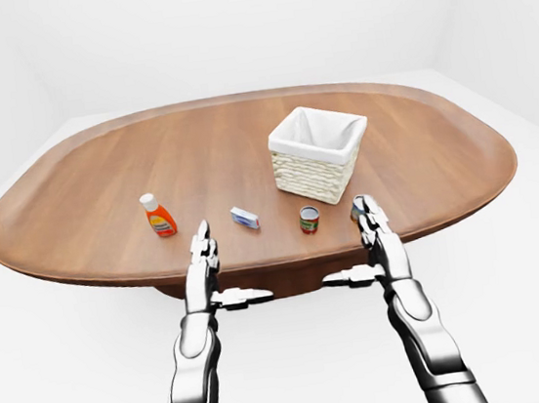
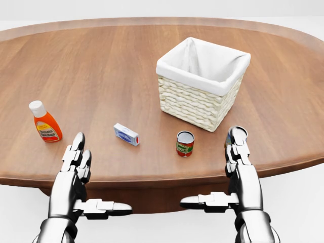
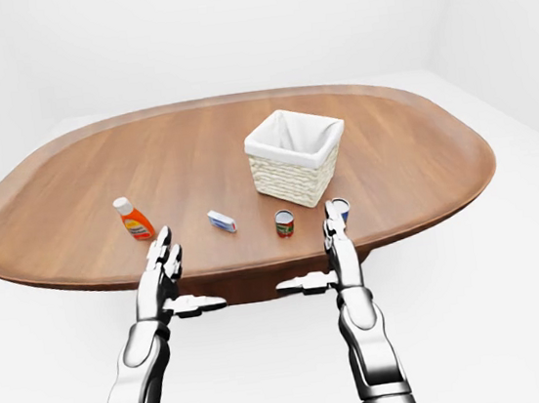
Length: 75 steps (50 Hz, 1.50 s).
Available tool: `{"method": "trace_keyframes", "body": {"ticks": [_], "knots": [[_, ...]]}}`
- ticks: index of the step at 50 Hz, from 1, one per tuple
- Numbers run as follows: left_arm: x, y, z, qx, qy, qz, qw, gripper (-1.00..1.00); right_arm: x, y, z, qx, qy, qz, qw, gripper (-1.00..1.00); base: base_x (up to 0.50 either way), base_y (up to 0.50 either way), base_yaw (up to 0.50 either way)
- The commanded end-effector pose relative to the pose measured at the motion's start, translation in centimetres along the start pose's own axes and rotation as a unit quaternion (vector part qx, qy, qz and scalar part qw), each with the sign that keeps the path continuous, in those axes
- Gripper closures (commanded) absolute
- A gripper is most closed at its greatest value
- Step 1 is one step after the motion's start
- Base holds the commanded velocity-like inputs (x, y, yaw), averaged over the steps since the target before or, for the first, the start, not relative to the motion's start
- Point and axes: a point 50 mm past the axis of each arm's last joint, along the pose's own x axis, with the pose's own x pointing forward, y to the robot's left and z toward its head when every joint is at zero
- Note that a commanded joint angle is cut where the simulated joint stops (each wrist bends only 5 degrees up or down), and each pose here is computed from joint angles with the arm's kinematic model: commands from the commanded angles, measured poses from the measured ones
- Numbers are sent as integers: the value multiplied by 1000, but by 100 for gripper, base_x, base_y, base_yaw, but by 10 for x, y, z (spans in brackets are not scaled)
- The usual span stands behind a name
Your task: Pick up the ketchup, and put it in the basket.
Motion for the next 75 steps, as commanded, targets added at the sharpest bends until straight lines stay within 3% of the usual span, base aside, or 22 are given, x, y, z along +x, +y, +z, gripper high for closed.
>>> {"method": "trace_keyframes", "body": {"ticks": [1, 2, 3, 7, 14, 16, 28, 41, 75], "knots": [[10, 4, -16, -10, 66, -16, 998, -100, 10, -14, -6, -8, 29, -44, 999, -100, 0, 0, 0], [10, 4, -17, -9, 66, -16, 998, -100, 10, -14, -6, -8, 30, -44, 999, -100, 0, 0, 0], [12, 2, -19, -15, 32, -15, 999, -100, 15, -16, -19, -11, 60, -43, 997, -100, 0, 0, 0], [14, 3, -27, 10, 40, 4, 999, -100, 14, -15, -20, -18, 61, -35, 997, -100, 0, 0, 0], [2, 1, -10, -23, 2, -50, 998, -100, 10, -11, -16, -43, 50, -37, 997, -100, 0, 0, 0], [-3, 4, -1, -11, -21, -34, 999, -100, 4, -9, -4, -58, 21, -39, 997, -100, 0, 0, 0], [-44, 7, 48, -11, -83, -40, 996, -100, -43, 5, 63, -104, -130, -34, 985, -100, 0, 0, 0], [-70, 19, 79, -18, -158, -22, 987, -100, -72, 8, 95, -117, -199, -37, 972, -100, 0, 0, 0], [-77, 20, 84, -38, -181, -42, 982, -100, -82, 9, 90, -131, -179, 1, 975, -100, 0, 1, 0]]}}
